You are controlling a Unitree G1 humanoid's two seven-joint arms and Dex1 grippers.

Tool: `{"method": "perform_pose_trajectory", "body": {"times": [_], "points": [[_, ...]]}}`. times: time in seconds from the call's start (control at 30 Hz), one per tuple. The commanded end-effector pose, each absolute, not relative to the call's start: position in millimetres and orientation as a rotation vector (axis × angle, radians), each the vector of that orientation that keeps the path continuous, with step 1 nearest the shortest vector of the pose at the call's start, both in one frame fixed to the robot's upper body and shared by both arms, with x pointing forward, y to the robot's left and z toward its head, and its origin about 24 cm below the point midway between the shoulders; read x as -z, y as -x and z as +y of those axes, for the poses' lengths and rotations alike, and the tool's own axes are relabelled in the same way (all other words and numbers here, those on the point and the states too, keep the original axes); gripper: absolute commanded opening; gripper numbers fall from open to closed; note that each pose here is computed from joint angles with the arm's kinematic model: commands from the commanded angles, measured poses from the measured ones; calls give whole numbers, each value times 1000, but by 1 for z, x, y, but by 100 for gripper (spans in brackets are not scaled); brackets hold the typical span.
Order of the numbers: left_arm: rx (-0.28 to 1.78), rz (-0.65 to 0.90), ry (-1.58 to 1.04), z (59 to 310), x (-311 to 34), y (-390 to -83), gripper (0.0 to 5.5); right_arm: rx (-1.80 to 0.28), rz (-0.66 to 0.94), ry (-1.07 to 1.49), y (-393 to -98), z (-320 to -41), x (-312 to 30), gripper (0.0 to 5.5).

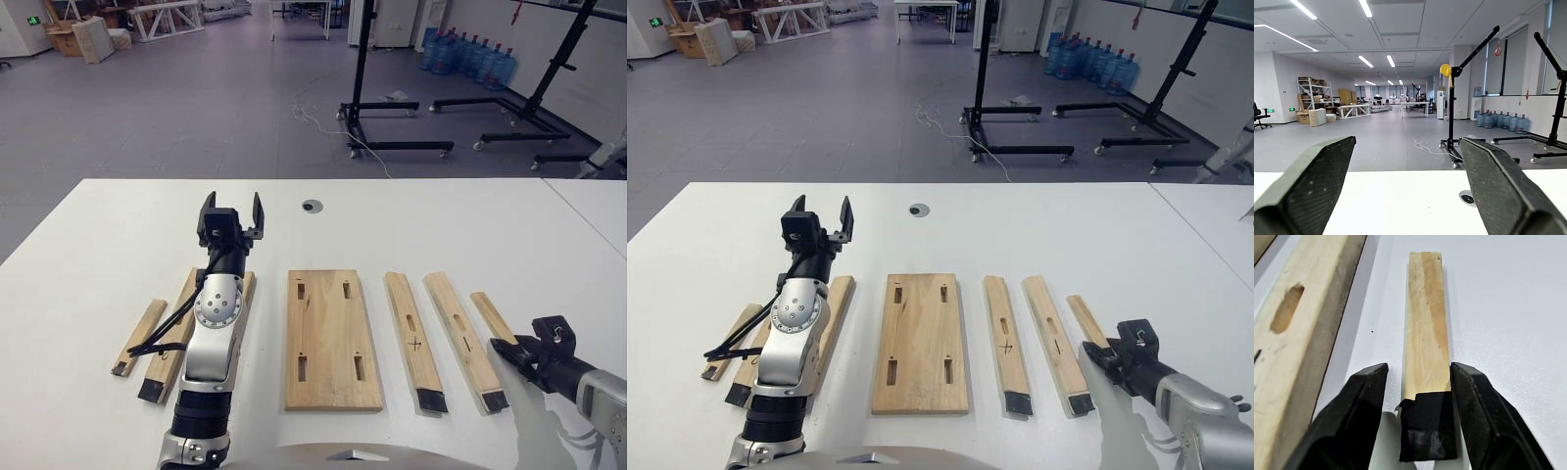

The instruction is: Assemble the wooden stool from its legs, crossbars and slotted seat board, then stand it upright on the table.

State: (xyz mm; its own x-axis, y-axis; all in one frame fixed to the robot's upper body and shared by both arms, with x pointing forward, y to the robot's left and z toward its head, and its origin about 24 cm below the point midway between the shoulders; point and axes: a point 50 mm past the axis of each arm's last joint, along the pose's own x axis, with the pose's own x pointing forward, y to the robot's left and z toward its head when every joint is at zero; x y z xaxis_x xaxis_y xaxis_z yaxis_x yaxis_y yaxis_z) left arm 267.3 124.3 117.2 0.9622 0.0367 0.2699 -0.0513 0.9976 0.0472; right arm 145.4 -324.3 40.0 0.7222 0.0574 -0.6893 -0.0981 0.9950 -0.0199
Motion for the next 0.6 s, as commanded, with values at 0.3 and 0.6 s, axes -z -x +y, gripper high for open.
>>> {"method": "perform_pose_trajectory", "body": {"times": [0.3, 0.6], "points": [[-52, -275, -6, 127, -119, -270, 387, -44, 1166, -75, -109, -319, 13, 130], [-3, -222, 107, 131, -115, -275, 387, 79, 792, -72, -202, -311, -15, 130]]}}
